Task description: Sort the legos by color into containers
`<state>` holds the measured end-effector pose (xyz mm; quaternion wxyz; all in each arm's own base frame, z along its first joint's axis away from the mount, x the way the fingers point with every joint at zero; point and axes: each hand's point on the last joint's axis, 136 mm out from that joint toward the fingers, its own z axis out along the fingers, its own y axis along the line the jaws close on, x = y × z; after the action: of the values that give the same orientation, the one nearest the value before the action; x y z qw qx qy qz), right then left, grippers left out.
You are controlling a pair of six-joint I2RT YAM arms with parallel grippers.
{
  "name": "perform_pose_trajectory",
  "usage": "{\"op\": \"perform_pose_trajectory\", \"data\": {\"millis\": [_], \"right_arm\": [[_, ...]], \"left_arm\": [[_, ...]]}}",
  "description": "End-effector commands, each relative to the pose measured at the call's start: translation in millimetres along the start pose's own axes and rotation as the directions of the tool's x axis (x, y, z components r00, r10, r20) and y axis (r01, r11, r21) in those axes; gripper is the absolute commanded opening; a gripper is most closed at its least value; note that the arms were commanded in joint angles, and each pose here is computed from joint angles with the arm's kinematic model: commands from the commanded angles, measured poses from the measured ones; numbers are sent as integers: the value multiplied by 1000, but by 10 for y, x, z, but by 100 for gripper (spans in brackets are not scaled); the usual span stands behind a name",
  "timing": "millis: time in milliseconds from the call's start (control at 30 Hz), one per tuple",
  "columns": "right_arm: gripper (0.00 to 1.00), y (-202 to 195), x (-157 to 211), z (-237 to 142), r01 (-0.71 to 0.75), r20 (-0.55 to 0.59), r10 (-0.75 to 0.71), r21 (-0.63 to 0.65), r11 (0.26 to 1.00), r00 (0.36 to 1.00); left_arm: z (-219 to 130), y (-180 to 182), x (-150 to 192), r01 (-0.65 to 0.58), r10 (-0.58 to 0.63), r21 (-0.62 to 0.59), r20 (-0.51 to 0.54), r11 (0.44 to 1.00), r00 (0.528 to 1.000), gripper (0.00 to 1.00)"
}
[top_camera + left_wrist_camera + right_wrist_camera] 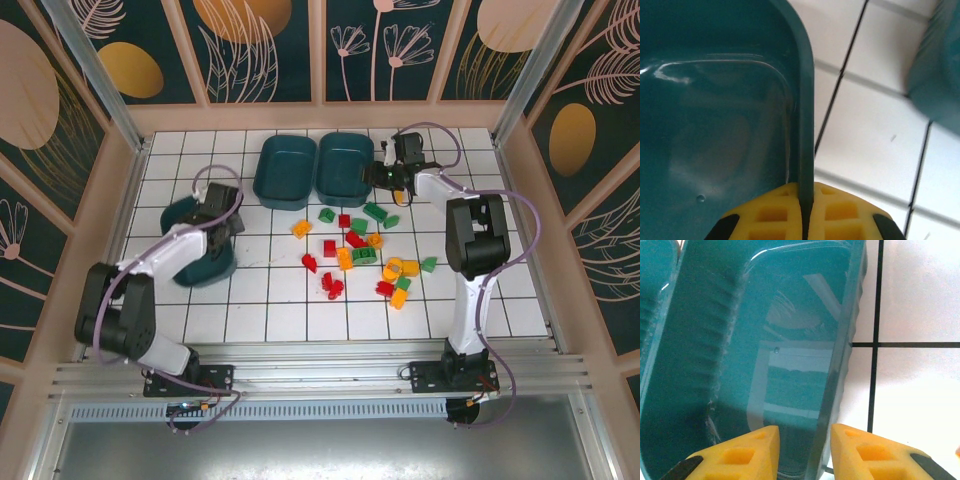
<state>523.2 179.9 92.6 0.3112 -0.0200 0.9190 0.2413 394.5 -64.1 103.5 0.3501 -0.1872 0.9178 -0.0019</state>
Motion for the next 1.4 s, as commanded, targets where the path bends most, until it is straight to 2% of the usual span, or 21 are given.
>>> {"op": "perform_pose_trajectory", "data": {"millis": [0, 67, 200, 300, 400, 533, 700, 967, 1167, 1200, 1300, 1367], "right_arm": [[33, 97, -153, -232, 24, 60, -25, 9, 1000, 998], [35, 95, -161, -233, 27, 63, -27, 5, 1000, 998], [48, 45, -162, -160, 27, 50, -28, 27, 999, 998], [50, -18, -191, -134, 25, 62, -29, 65, 998, 998], [50, -19, -200, -112, 25, 66, -28, 59, 998, 997], [52, -27, -166, -47, 21, 54, -24, 47, 999, 998], [52, -80, -141, 16, 17, 47, -20, 65, 998, 999], [48, -114, -171, 94, 16, 40, -19, 75, 997, 999], [48, -115, -219, 79, 21, 45, -25, 83, 996, 999], [49, -106, -222, 73, 21, 46, -24, 80, 997, 999], [50, -97, -245, 46, 17, 56, -21, 75, 997, 998], [50, -97, -259, 47, 17, 57, -22, 75, 997, 998]], "left_arm": [[108, -218, -520, -98, 101, -32, 116, 995, 988, 0], [290, -372, -662, -151, 154, -39, 114, 988, 981, 0], [600, -731, -976, -236, 237, -22, 131, 972, 963, 0], [799, -964, -1146, -270, 266, 7, 139, 963, 954, 0], [937, -1079, -1319, -318, 317, -20, 148, 948, 937, 0], [1113, -1135, -1419, -379, 380, -36, 146, 925, 913, 0], [1294, -1230, -1341, -391, 384, 56, 105, 919, 917, 0], [1308, -1461, -996, -280, 293, 255, -11, 926, 956, 0], [1146, -1552, -969, -187, 213, 326, -45, 927, 976, 0], [1117, -1555, -976, -171, 197, 326, -47, 930, 979, 6], [1062, -1567, -940, -117, 152, 346, -78, 931, 985, 9], [1061, -1541, -930, -92, 127, 337, -84, 937, 988, 19]]}}
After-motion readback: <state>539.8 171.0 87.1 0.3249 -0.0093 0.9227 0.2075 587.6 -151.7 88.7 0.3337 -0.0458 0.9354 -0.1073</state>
